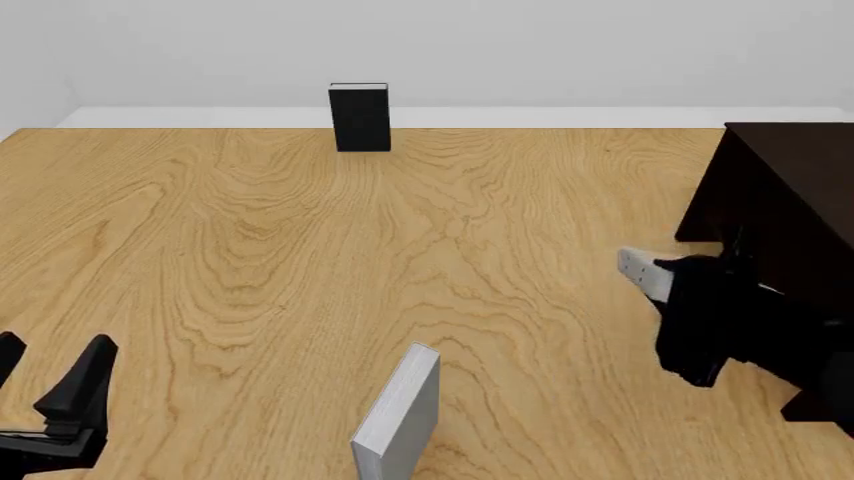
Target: Pick up the book on the right and place it on the cabinet shelf.
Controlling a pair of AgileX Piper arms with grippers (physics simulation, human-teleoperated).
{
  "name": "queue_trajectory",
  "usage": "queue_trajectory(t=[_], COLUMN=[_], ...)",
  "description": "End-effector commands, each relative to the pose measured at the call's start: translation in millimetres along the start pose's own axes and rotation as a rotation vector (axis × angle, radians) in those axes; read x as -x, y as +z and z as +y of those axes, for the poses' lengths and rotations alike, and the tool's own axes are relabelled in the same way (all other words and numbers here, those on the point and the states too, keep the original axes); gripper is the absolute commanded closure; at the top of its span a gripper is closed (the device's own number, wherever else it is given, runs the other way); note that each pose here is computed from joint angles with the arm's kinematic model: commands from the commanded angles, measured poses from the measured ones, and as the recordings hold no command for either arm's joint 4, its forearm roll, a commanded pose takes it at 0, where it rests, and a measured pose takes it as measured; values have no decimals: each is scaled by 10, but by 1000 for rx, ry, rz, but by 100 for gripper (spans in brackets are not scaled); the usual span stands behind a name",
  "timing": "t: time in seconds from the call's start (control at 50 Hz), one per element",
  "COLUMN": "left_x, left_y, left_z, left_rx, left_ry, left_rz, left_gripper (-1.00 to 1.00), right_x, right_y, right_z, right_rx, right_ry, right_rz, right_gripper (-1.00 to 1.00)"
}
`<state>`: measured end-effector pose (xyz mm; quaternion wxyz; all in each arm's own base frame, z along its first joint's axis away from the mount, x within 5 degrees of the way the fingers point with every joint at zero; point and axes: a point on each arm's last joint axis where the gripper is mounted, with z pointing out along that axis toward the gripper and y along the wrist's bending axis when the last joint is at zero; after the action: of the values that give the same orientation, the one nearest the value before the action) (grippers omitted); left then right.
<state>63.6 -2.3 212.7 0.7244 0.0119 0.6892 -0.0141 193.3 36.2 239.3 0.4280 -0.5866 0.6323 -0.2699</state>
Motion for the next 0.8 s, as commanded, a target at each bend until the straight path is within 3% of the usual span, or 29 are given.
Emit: queue_trajectory(t=[0.02, 0.34, 0.38, 0.5, 0.8], left_x=[0, 1, 1, 6, 0], left_y=[-3, 6, 6, 26, -1], left_z=[0, 2, 2, 2, 0], left_rx=[1, 3, 3, 3, 1], left_ry=[1, -1, -1, 1, 2], left_rz=[-1, 0, 0, 0, 0], left_gripper=[-100, -100, -100, -100, -100], right_x=[-140, -145, -137, -178, -275], right_y=[79, 184, 168, 188, 183], right_z=[149, 224, 178, 216, 138], right_rx=[-161, -301, -297, -307, -328], right_ry=[-141, -267, -237, -256, -225], right_rz=[17, 4, 1, 18, 66], right_gripper=[100, 100, 100, 100, 100])
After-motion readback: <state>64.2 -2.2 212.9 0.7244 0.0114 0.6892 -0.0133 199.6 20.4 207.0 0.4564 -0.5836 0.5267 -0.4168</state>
